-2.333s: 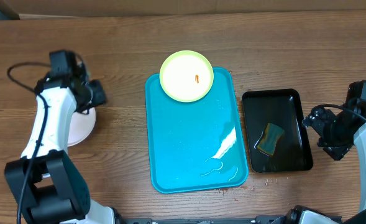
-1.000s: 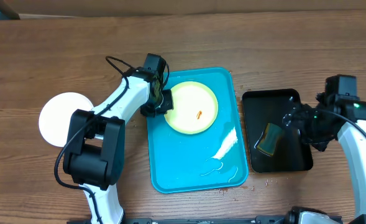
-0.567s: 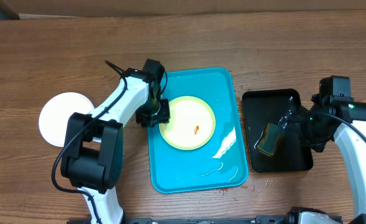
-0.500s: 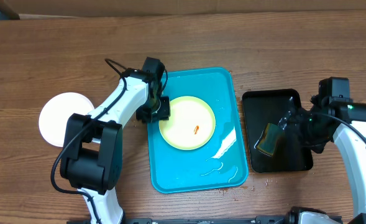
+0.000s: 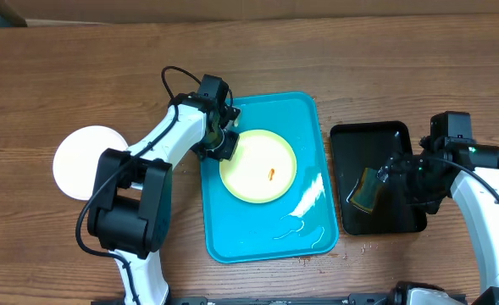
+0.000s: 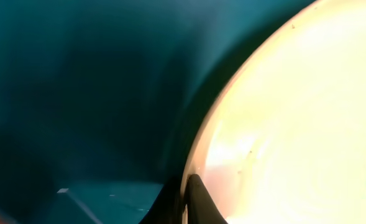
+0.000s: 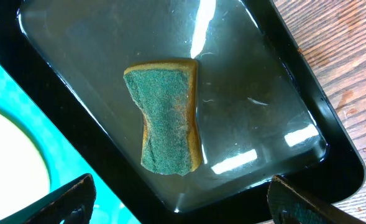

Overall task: Clean dirty plates on tray and stack at the side
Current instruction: 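Slide the yellow plate to the tray center with the left gripper, gripping its rim, then grasp the sponge in the black tray water with the right gripper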

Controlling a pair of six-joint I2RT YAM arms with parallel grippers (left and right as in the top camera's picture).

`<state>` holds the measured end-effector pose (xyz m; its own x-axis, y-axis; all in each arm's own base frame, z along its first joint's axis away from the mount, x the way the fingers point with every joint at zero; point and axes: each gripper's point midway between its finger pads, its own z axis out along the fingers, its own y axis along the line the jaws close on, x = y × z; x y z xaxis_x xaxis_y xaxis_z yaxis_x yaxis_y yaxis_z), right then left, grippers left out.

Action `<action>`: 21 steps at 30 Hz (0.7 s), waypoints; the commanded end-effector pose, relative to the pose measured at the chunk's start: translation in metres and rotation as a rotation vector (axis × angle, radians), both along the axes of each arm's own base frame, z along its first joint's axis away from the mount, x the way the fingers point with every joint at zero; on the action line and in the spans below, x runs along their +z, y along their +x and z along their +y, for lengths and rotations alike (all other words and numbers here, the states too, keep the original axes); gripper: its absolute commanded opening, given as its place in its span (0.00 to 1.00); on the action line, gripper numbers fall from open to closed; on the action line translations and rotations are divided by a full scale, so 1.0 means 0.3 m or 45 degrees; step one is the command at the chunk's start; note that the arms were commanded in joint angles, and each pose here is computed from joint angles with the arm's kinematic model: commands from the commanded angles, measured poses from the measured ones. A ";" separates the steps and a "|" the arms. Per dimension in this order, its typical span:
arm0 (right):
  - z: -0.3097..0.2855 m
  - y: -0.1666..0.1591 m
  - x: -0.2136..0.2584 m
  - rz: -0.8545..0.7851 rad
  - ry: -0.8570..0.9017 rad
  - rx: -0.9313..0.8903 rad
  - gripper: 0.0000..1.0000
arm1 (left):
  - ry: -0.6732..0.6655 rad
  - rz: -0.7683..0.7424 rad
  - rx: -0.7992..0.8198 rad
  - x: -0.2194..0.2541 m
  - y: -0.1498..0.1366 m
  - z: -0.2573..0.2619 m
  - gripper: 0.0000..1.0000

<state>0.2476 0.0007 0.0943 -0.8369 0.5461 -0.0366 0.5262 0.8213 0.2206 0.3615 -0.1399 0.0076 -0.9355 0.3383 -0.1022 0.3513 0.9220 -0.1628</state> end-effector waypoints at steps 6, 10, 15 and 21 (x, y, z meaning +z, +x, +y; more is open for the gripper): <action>0.055 0.041 0.018 -0.106 0.077 0.158 0.89 | -0.022 0.307 0.394 -0.039 -0.131 -0.019 0.04; 0.100 0.061 0.027 -0.151 0.121 0.220 0.81 | -0.006 0.382 0.442 -0.033 -0.172 -0.014 0.04; 0.140 0.052 -0.038 -0.106 0.095 0.242 0.64 | -0.028 0.390 0.435 -0.030 -0.173 -0.024 0.04; 0.071 0.019 -0.220 0.076 -0.113 0.041 0.50 | -0.040 0.352 0.391 -0.034 -0.155 -0.027 0.04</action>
